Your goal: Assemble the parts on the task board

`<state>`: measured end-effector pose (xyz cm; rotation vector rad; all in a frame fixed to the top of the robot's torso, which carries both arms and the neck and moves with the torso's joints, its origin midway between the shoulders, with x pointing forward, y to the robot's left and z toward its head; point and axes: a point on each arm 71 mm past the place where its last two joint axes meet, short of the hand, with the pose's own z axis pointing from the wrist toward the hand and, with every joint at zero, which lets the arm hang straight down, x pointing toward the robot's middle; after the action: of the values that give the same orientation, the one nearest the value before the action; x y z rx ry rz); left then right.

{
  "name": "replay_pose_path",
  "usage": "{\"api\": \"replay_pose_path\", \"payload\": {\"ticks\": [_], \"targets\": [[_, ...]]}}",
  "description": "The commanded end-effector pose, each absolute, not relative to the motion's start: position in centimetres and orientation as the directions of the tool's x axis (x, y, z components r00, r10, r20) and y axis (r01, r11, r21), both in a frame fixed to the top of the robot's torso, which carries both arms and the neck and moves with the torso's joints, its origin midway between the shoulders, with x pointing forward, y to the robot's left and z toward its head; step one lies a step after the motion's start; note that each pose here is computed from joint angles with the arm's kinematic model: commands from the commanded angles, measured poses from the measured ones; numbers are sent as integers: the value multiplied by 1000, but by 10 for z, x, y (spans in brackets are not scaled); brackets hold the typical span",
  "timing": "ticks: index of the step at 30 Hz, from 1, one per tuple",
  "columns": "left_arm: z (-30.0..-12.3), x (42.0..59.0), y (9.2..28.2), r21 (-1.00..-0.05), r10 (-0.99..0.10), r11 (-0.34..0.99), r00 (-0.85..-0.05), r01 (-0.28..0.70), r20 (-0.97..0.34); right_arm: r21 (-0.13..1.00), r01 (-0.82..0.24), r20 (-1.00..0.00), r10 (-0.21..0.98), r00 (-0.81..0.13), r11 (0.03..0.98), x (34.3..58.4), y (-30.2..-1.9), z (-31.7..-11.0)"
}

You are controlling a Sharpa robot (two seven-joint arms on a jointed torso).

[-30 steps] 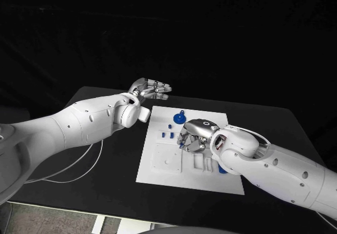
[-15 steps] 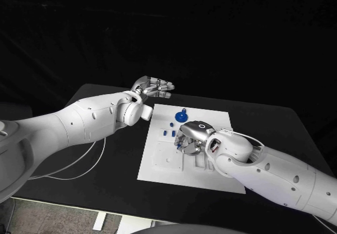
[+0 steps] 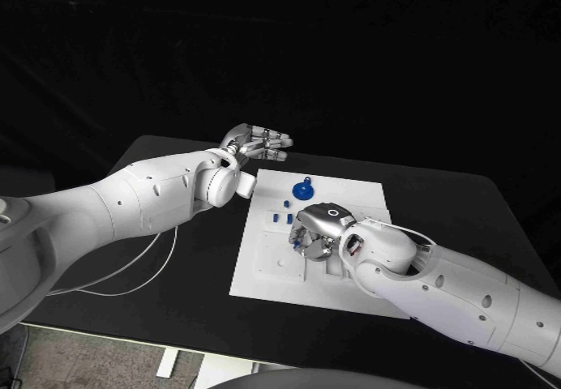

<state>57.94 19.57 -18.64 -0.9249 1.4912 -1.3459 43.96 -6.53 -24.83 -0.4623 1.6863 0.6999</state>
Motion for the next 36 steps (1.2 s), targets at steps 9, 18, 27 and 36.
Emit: {"api": "replay_pose_path", "payload": {"ticks": [9,18,27,36], "targets": [[-185,579,195,-992,-940,116,-317,46,-125,171,-643,-975,34,-219,747,437,-67,-254],[-185,579,201,-992,-943,119,-308,44,-127,169,-644,-976,35,-216,746,436,-68,-254],[-186,580,209,-992,-949,118,-288,39,-124,169,-644,-976,38,-213,746,435,-69,-254],[-186,580,208,-992,-949,117,-290,38,-123,167,-643,-977,39,-209,747,435,-69,-253]]}}
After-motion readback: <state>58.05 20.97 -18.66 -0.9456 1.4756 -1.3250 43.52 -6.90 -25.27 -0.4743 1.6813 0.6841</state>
